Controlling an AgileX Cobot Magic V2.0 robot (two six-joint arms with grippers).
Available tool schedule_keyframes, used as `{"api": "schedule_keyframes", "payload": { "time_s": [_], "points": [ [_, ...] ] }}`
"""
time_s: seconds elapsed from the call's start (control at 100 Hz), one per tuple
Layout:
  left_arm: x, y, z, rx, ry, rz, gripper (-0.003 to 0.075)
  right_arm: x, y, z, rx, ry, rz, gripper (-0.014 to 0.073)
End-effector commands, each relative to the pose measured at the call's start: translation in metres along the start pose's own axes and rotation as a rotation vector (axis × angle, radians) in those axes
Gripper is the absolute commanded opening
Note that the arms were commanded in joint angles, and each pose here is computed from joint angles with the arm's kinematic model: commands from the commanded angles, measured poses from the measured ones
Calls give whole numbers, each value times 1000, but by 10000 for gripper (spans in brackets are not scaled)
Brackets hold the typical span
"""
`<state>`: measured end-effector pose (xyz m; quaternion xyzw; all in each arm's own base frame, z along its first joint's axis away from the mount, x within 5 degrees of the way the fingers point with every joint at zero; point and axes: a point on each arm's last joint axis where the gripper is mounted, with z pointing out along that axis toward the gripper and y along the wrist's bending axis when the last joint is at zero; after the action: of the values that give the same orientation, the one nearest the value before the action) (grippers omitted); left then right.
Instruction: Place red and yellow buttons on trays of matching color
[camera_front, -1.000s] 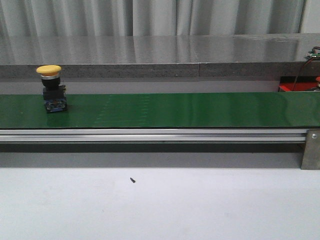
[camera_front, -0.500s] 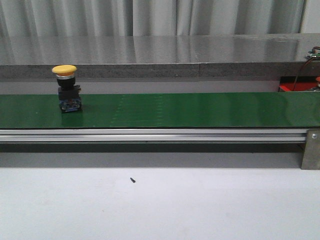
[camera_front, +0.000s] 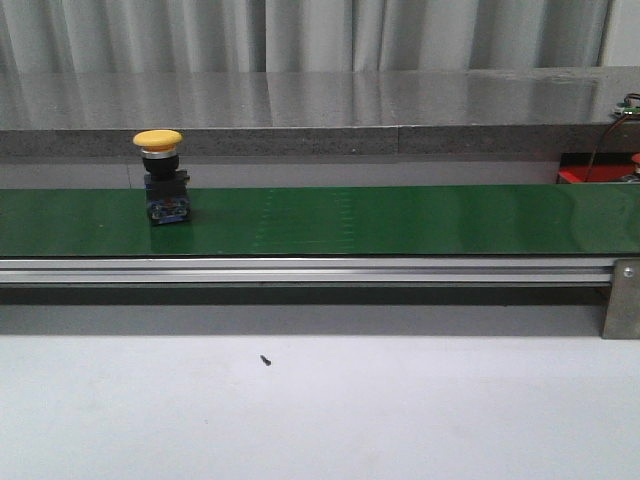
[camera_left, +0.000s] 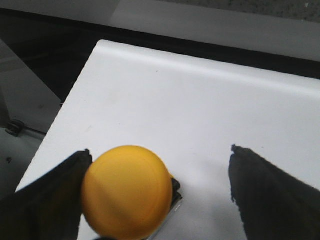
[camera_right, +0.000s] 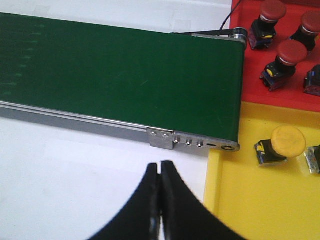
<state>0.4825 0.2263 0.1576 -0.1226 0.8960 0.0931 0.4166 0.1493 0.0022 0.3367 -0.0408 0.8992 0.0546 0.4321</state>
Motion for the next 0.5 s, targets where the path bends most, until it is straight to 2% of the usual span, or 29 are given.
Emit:
{"api": "schedule_keyframes", "payload": {
  "time_s": [0.0, 0.28, 0.49],
  "points": [
    [-43, 4, -32, -33, -164, -13, 476, -11, 0, -7, 12, -82, -8, -68],
    [-43, 4, -32, -35, -163, -7, 384, -11, 0, -7, 12, -82, -8, -68],
    [-43, 4, -32, -37, -169, -7, 253, -11, 0, -7, 12, -82, -8, -68]
  ]
}}
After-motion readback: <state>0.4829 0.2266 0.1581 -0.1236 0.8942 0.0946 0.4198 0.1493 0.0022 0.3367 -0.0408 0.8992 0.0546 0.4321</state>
